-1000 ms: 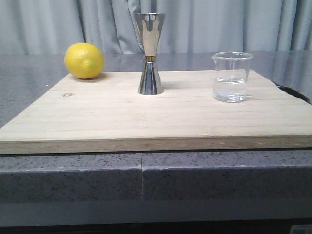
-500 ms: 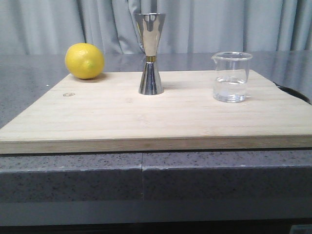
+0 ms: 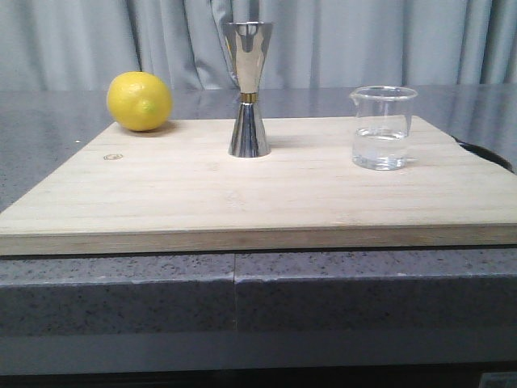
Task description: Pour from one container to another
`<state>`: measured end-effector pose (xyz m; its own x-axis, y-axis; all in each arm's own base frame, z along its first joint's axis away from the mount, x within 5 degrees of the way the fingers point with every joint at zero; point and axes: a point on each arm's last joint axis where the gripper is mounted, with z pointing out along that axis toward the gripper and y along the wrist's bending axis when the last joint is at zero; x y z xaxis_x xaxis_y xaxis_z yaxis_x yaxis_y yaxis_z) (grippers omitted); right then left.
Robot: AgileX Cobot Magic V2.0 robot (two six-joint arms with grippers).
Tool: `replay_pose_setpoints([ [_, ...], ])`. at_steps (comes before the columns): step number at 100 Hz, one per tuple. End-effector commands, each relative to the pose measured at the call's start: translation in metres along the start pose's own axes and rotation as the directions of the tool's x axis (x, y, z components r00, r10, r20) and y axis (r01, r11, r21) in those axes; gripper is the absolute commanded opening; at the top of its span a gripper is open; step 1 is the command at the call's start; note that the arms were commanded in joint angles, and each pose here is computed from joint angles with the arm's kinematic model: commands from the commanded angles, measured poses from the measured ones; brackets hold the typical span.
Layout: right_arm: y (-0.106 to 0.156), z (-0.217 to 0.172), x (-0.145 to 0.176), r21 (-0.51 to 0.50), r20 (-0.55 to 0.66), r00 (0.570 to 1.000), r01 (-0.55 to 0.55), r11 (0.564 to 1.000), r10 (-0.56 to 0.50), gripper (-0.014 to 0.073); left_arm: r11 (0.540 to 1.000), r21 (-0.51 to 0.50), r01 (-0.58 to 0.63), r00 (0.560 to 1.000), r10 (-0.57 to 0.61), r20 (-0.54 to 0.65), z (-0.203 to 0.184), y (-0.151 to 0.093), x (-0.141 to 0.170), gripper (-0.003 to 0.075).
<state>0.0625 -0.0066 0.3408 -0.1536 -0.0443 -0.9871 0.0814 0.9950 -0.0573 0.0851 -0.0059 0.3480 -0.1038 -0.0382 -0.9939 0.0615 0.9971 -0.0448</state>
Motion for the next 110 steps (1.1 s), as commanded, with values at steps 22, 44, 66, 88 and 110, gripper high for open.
replay_pose_setpoints([
  [22, -0.0009, -0.0013, -0.0178, 0.008, 0.104, 0.994, 0.017, 1.0, -0.017, -0.0069, 1.0, -0.007, 0.008, 0.995, -0.007, 0.101, -0.0009, 0.0003, -0.0179, -0.0021],
  [44, -0.0009, -0.0013, -0.0178, 0.008, 0.104, 0.994, 0.017, 1.0, -0.017, -0.0069, 1.0, -0.007, 0.008, 0.995, -0.007, 0.103, -0.0009, 0.0003, -0.0181, -0.0021],
  [66, -0.001, -0.0013, -0.0178, 0.009, 0.105, 0.994, 0.018, 1.0, -0.019, 0.0096, 1.0, -0.016, -0.016, 0.995, 0.018, 0.096, -0.0006, 0.001, -0.0171, 0.0078],
  [88, -0.0015, -0.0012, -0.0173, 0.016, 0.099, 0.995, 0.031, 0.999, -0.033, 0.0484, 0.999, -0.02, -0.025, 0.995, 0.027, 0.098, -0.0007, 0.0012, -0.0173, 0.052],
  [110, -0.0015, -0.0012, -0.0173, 0.016, 0.099, 0.995, 0.031, 0.999, -0.033, 0.0493, 1.0, -0.019, -0.023, 0.995, 0.025, 0.098, -0.0006, 0.0012, -0.0173, 0.0532],
])
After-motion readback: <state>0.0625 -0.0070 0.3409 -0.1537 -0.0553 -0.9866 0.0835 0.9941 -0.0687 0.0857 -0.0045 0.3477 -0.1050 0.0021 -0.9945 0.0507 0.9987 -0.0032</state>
